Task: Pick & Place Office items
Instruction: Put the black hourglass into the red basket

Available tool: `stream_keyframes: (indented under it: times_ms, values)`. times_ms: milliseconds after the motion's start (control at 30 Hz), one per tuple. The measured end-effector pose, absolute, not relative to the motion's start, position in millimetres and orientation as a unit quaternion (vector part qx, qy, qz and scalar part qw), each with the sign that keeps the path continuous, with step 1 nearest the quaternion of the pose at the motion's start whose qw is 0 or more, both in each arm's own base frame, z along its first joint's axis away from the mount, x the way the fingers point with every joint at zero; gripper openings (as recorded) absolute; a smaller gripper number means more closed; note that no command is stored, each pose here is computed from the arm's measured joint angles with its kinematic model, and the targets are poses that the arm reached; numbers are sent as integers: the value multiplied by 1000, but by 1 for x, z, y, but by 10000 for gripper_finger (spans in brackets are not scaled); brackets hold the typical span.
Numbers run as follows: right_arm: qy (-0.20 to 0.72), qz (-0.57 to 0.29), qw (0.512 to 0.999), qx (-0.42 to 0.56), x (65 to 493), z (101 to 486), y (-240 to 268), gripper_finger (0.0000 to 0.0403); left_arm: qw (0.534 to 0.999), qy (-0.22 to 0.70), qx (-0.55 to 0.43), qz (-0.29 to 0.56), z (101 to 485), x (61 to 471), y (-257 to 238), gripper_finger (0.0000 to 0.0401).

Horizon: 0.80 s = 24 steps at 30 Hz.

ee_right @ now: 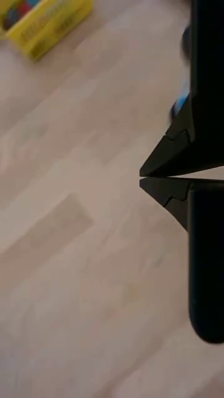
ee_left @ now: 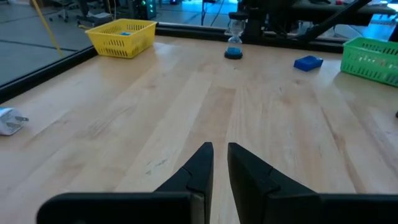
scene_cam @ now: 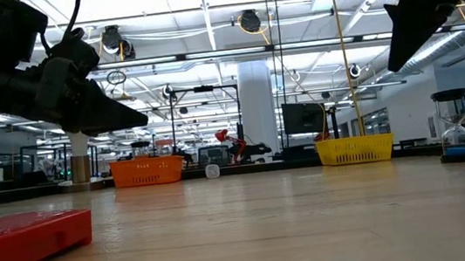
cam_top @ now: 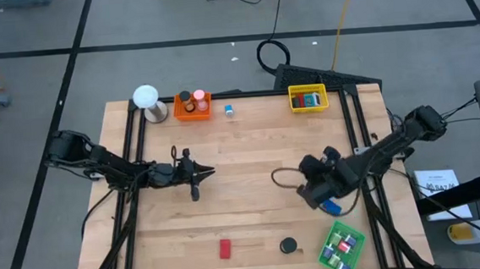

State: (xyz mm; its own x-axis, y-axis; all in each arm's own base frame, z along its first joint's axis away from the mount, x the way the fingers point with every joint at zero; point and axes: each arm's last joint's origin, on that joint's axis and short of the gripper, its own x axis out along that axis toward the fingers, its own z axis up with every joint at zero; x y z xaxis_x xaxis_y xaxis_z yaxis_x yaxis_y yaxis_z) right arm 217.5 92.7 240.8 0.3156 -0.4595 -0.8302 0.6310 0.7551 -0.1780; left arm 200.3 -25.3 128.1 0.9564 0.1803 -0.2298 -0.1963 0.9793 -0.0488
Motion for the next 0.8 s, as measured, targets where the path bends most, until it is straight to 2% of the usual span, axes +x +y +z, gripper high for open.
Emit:
stream_keyframes:
  times_ms: [300, 400, 533, 800]
  values:
    - [455, -368, 797, 150, 184, 273, 69, 12, 987, 128, -32, 96, 125, 200, -25, 50]
    - [454, -391, 784, 163, 172, 277, 65, 27, 986, 132, -31, 95, 124, 199, -26, 36]
    - [479, -413, 754, 179, 160, 275, 61, 63, 985, 138, -28, 94, 123, 199, -26, 5]
    - [537, -453, 686, 188, 147, 250, 55, 158, 985, 139, -27, 94, 123, 199, -26, 3]
